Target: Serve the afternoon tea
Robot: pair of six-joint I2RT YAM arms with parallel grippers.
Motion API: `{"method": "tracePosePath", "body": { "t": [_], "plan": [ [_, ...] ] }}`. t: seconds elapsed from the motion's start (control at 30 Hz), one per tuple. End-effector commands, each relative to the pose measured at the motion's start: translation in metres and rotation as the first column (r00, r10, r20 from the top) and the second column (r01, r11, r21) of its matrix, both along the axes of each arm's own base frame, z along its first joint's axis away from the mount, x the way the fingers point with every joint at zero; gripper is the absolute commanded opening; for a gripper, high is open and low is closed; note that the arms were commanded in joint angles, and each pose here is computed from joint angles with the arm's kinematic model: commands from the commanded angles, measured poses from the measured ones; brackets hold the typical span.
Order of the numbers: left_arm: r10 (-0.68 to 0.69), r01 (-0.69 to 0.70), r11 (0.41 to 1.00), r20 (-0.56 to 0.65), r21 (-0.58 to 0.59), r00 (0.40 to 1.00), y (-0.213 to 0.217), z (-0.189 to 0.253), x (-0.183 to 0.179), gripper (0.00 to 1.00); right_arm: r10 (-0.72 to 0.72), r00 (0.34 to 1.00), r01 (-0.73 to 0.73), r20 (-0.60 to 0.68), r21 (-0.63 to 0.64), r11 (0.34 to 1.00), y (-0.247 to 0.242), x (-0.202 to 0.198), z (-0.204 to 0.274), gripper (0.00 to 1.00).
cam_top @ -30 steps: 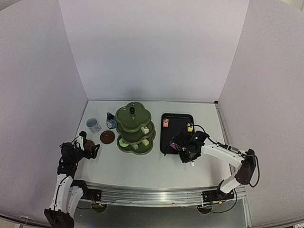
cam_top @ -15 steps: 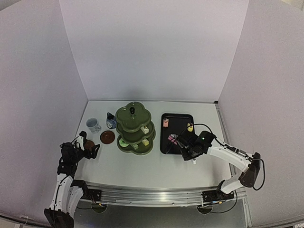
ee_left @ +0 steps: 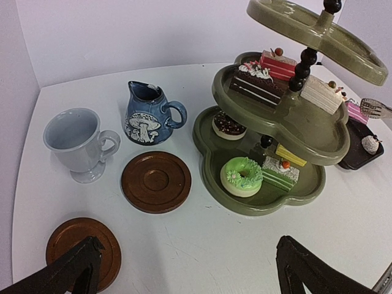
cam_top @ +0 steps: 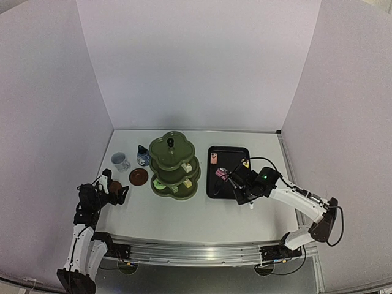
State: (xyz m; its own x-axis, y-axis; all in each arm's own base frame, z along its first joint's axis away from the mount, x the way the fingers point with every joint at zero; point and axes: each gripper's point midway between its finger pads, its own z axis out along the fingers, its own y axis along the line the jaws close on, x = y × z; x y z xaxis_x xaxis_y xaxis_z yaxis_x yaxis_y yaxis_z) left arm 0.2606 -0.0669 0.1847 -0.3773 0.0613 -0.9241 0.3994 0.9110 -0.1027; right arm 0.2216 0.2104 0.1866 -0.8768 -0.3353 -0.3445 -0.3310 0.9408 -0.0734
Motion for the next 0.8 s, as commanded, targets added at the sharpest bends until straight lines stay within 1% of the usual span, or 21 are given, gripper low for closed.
{"method": "tracePosePath", "body": {
  "t": [0.0,0.1,0.27,0.37,0.43,0.5,0.63,0.77],
  "plan": [
    [-0.005,0.005,1.0,0.023,0.004,1.0,0.0,0.009,0.002,1.0,0.059,0.993,-0.063,0.105,0.035,0.997,0.013,0.007,0.036,0.0],
    [-0.002,0.002,1.0,0.022,0.006,1.0,0.0,0.008,0.002,1.0,0.128,0.982,-0.13,0.143,0.011,0.991,0.02,-0.003,0.05,0.0],
    [0.0,-0.001,1.0,0.024,0.007,1.0,0.001,0.009,0.002,1.0,0.175,0.97,-0.169,0.167,-0.05,0.984,0.017,-0.017,0.065,0.0],
    [0.001,-0.001,1.0,0.025,0.009,1.0,0.001,0.009,0.002,1.0,0.216,0.956,-0.212,0.197,-0.04,0.976,0.024,-0.025,0.078,0.0],
    [0.003,-0.003,1.0,0.023,0.011,1.0,0.002,0.008,0.003,1.0,0.265,0.94,-0.267,0.213,-0.023,0.964,0.032,-0.035,0.086,0.0],
    [0.004,-0.004,1.0,0.024,0.012,1.0,0.002,0.008,0.002,1.0,0.307,0.929,-0.313,0.207,-0.006,0.95,0.037,-0.045,0.09,0.0],
    [0.004,-0.004,1.0,0.024,0.013,1.0,0.002,0.008,0.002,1.0,0.393,0.901,-0.406,0.184,0.037,0.913,0.053,-0.066,0.092,0.0],
    [0.003,-0.004,1.0,0.021,0.016,1.0,0.002,0.006,0.002,1.0,0.469,0.859,-0.49,0.206,0.065,0.869,0.081,-0.074,0.1,0.0]
  ]
}}
